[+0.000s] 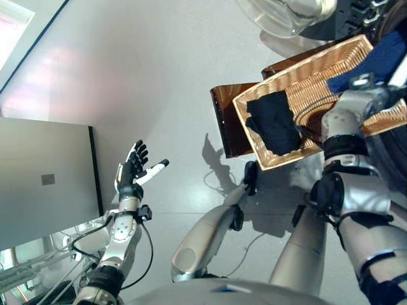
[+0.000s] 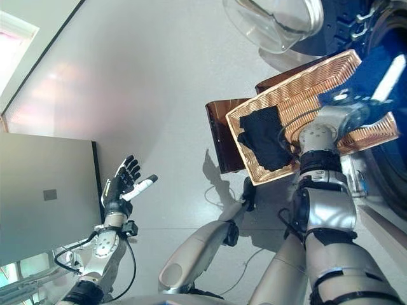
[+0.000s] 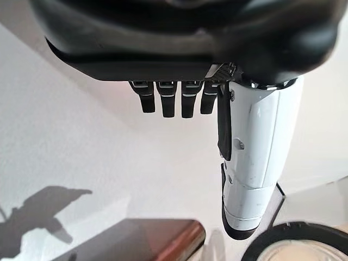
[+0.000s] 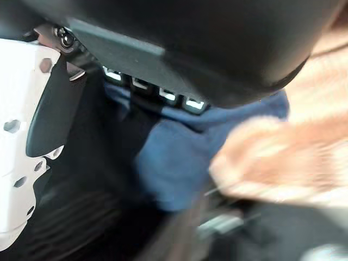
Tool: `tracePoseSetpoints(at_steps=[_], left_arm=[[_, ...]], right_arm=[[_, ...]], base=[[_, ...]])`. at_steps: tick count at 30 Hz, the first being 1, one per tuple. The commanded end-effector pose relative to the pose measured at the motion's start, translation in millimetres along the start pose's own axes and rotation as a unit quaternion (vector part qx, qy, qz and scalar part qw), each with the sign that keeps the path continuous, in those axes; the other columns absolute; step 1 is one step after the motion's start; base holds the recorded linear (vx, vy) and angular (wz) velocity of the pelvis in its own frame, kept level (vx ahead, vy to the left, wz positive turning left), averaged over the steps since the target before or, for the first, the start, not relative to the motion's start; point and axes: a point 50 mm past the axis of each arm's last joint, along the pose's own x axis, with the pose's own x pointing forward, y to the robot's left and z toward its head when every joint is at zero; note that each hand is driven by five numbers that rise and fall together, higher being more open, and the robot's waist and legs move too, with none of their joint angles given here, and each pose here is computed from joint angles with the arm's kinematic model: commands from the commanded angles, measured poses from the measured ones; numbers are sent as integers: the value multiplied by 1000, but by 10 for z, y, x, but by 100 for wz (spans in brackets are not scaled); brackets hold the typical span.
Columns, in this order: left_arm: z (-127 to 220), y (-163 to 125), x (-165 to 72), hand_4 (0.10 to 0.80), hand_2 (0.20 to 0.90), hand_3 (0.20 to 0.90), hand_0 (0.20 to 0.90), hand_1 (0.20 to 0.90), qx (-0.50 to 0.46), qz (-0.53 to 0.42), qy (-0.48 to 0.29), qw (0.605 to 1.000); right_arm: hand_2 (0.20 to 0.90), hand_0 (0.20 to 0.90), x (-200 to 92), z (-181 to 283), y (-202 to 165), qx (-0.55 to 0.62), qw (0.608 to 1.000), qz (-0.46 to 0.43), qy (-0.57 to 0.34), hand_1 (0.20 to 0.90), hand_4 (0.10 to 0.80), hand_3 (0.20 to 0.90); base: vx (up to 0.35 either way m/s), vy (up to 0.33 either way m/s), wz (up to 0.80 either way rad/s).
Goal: Pick up the clothes and place them into the washing machine
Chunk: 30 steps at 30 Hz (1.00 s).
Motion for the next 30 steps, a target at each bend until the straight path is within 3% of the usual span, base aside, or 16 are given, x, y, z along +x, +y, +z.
tracePoseSetpoints(at_steps=[1,5,10,14,20,26,30], left_arm=[[233,262,93,800,900,900,900,900,-7,61,-68,996],[202,255,80,800,900,900,900,900,-16,57,-64,996],[169,319,61,800,900,900,900,900,-10,66,-53,996],[126,334,83,800,900,900,900,900,-3,69,-40,997],[85,304,37,800,900,900,900,900,-3,54,-32,998],[86,333,-3,800,900,900,900,900,-2,56,-34,998],[151,375,11,800,900,900,900,900,-12,71,-50,996]], right_arm=[[900,900,-116,552,939,4,964,235,-126,900,800,900],[900,900,-105,322,733,-40,971,220,-88,900,800,900],[900,900,-82,326,670,-15,975,204,-85,900,800,900],[900,900,-4,-8,258,-115,982,145,-20,900,800,900],[900,900,-91,-301,-77,-117,987,98,44,900,800,900],[900,900,-68,-287,-84,-95,992,77,44,900,800,900],[900,900,-40,-163,127,-43,996,81,21,900,800,900]], base=[[0,0,0],[-27,11,-6],[3,2,-6],[-6,-5,1],[-9,4,-4],[7,25,0],[-41,-4,1]])
